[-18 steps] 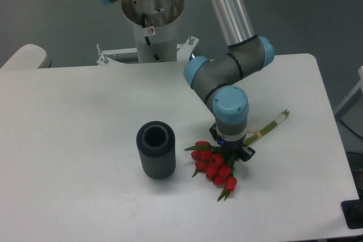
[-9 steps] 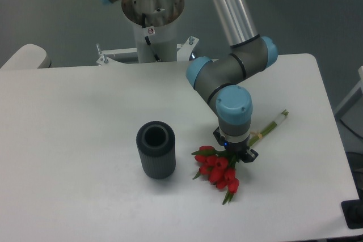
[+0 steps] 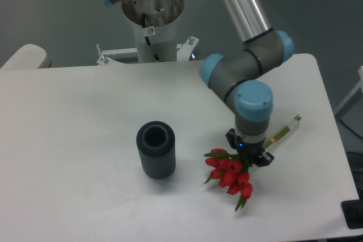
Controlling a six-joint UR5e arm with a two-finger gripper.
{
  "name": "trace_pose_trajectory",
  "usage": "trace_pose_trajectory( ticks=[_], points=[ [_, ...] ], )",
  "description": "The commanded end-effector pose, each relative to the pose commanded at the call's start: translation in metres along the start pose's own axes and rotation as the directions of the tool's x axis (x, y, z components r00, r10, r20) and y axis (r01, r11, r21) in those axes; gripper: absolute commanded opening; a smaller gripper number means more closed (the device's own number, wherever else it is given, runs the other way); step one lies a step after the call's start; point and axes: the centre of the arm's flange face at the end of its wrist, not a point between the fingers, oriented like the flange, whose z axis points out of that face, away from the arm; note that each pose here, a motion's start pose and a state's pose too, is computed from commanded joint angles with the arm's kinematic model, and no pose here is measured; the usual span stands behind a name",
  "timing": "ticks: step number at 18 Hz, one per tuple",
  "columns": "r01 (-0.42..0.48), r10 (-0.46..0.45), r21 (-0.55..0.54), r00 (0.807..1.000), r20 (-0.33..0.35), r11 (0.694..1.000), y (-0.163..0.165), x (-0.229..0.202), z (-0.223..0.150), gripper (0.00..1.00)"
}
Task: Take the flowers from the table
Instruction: 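Lift the gripped tulip bunch up off the table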
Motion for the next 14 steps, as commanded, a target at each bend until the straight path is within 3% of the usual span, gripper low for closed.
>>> trace_pose_trajectory(
  ticks=[5, 9, 14],
  points=[
    [0.059, -0.060, 0.267, 0.998, -0.004, 0.962, -0.037, -0.010, -0.051, 0.36],
    [0.066, -0.063, 0.461, 0.998, -0.022, 0.885, -0.053, -0.002, -0.096, 0.36],
    [0.165, -0.153, 0.540, 0.986, -0.067, 0.826, -0.061, 0.009, -0.133, 0.36]
  ],
)
